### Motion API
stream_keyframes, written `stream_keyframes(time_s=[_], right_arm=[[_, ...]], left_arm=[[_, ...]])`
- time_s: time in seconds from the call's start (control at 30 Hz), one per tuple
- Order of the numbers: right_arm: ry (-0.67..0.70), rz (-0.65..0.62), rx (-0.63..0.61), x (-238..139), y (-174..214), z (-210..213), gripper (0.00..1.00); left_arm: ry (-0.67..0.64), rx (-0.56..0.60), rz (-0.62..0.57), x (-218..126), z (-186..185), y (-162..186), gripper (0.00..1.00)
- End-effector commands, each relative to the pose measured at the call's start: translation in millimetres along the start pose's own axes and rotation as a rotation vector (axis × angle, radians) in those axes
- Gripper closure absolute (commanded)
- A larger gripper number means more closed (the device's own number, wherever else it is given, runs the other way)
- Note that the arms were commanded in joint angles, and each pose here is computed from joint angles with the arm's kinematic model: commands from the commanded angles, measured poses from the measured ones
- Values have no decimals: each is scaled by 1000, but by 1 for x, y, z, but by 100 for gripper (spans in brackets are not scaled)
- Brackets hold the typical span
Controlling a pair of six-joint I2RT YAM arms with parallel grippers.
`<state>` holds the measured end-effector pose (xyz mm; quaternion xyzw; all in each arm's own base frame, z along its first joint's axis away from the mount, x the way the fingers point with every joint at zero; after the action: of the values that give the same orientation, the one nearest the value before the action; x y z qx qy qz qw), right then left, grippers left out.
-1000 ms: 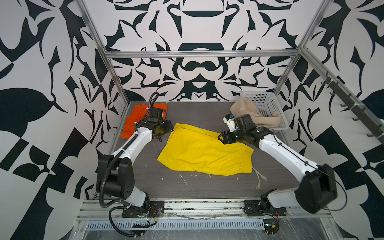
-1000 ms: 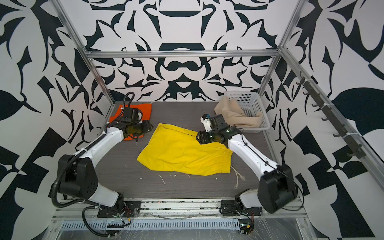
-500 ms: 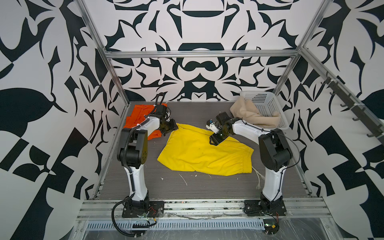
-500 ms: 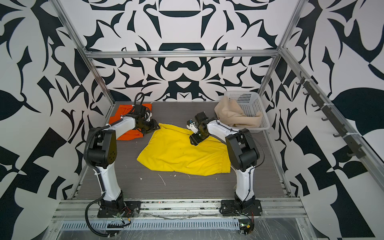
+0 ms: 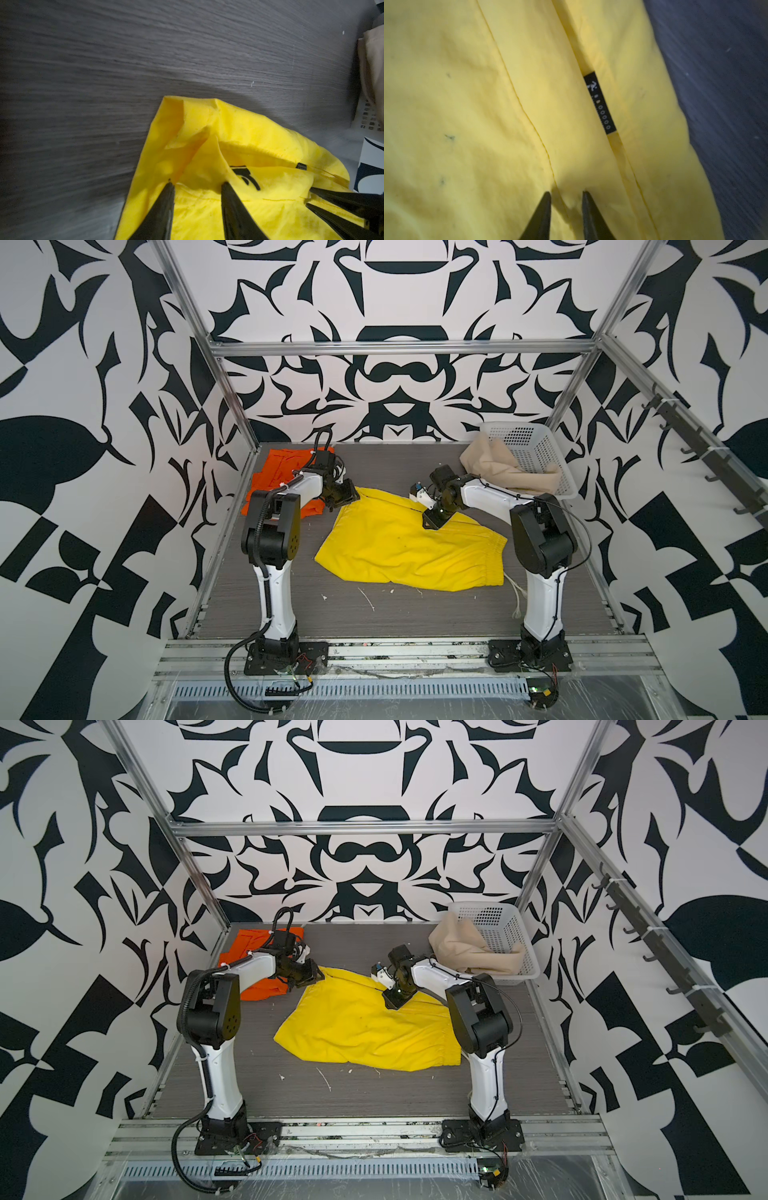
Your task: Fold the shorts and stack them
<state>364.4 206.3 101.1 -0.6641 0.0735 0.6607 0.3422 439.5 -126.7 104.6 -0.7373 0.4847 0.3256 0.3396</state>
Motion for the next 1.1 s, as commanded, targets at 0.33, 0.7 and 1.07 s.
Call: stream_keyframes(time_s=[0.33, 0.7, 1.07], right_arm=[[-6, -36, -25, -8, -15, 0, 94], [-22, -40, -18, -7, -16, 1, 98], [41, -27, -98, -42, -13, 6, 59]], left_arm=[[26, 31, -21, 8, -3, -6, 52], [54, 51, 20, 9, -10, -1, 80], [98, 128, -77, -49, -44, -7, 100]])
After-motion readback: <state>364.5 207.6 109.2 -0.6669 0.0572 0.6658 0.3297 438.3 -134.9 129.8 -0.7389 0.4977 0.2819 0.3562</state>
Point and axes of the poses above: each gripper's point midway between its finger pads, its own x axis out along the fingers, its own z axis along the line the jaws close on, y = z × x, the point moved 7 cm from there along -x, back along the fingers, and after that the axes turned 10 degrees about -x, right-handed, at the moved point
